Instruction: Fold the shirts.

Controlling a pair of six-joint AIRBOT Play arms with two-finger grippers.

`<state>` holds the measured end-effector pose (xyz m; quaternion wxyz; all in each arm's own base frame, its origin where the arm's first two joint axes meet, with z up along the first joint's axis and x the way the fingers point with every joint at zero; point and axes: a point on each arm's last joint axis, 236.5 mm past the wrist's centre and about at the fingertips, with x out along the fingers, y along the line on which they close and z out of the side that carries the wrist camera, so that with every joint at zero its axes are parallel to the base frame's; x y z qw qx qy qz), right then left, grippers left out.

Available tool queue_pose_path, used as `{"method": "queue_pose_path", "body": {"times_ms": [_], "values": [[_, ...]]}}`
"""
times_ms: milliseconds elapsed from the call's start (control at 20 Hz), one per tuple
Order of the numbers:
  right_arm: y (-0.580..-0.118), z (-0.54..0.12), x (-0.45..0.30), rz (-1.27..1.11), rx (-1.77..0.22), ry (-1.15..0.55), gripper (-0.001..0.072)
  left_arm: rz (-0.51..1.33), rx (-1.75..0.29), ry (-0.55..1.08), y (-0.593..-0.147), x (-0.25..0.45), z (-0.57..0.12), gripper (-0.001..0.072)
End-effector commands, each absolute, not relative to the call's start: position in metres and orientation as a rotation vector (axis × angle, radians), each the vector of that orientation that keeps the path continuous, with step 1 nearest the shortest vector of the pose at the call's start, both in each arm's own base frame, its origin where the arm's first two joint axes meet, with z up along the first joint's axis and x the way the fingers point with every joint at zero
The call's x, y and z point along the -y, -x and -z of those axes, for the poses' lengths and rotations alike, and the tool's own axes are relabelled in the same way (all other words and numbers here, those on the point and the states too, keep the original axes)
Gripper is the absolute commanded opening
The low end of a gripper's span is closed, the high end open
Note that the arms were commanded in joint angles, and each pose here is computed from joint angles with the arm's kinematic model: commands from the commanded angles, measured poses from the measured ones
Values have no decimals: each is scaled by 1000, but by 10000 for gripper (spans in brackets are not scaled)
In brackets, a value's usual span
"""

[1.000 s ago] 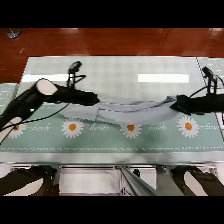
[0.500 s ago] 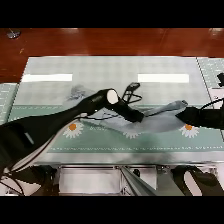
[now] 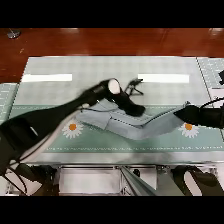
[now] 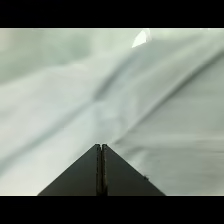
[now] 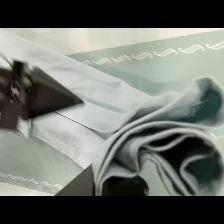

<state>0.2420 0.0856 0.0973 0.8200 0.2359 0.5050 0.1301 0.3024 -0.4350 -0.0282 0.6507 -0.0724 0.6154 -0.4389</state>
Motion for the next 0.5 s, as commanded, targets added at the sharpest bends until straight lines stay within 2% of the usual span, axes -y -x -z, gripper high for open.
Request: {"method": "queue_pose_path", "body": {"times_ms": [0,100,200,300,450], "values": [[-252,-110,-108,-365,-1033,-527,27,864,-1358,228,-370,337,-15,23],[-262,-113,-136,-442,-1047,-496,27,737,-1272,257,-406,259,-51,23],[-281,-118,-176,-528,-1056,-461,27,610,-1141,330,-421,186,-98,23],[-304,-118,-224,-617,-1074,-404,27,513,-1007,353,-405,129,-136,23],[-334,-102,-300,-724,-1133,-345,27,410,-874,371,-350,91,-156,23]]}}
